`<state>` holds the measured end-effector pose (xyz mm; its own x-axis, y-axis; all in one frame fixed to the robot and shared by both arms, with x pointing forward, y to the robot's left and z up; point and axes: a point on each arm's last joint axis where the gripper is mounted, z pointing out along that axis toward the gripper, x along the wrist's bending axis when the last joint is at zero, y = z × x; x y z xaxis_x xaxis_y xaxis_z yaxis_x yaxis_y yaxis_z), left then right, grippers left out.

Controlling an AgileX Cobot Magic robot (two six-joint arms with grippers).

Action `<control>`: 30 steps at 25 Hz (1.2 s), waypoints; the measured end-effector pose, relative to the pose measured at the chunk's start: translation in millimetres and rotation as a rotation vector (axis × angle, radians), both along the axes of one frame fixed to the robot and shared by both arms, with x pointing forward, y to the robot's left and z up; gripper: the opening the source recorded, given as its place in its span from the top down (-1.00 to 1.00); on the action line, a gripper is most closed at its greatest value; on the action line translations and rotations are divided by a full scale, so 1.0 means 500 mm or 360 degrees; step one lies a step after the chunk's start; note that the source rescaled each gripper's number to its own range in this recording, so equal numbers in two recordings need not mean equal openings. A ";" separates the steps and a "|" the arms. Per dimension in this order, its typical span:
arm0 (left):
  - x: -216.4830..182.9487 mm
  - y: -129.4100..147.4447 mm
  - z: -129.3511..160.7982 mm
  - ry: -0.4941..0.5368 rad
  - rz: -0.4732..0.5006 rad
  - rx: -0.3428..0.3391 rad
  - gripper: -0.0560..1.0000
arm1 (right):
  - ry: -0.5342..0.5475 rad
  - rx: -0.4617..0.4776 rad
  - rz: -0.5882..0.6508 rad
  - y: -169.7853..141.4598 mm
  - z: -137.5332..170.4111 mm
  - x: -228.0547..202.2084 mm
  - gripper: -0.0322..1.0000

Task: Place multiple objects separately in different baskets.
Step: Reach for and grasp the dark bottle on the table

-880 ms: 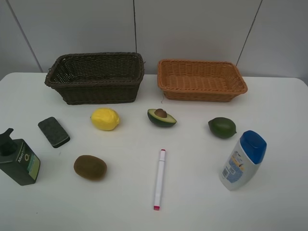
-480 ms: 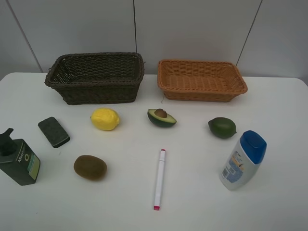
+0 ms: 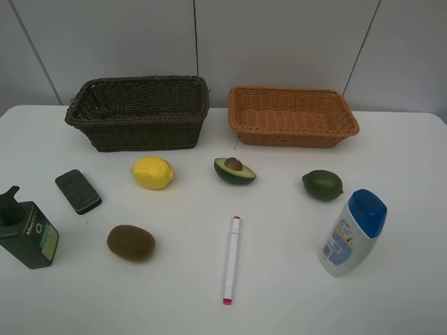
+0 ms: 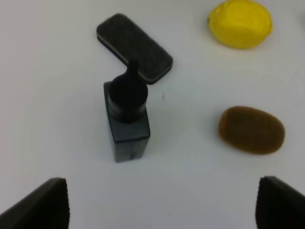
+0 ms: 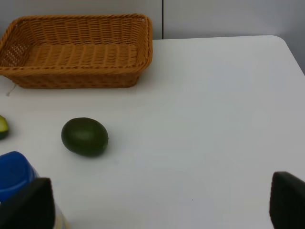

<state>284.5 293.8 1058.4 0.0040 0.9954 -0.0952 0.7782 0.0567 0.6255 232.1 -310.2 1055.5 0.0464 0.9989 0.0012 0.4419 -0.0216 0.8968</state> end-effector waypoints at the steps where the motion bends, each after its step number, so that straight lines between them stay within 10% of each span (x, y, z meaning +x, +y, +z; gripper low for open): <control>1: 0.021 0.001 0.004 0.0077 0.0003 -0.0006 -0.99 | 0.0000 0.0000 0.0000 0.000 0.000 0.000 -0.97; 13: 0.284 0.015 -0.048 0.0969 0.0109 -0.0096 -0.99 | 0.0000 0.0000 0.0000 0.000 0.000 0.000 -0.97; 30: 0.386 0.021 -0.163 0.1249 0.0133 -0.0096 -0.99 | 0.0000 0.0000 0.0000 0.000 0.000 0.000 -0.97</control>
<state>477.5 304.5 976.9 -0.1611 0.9825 -0.0933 0.9824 0.1505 -0.1106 232.1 -310.2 1055.5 0.0464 0.9989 0.0012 0.4419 -0.0216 0.8968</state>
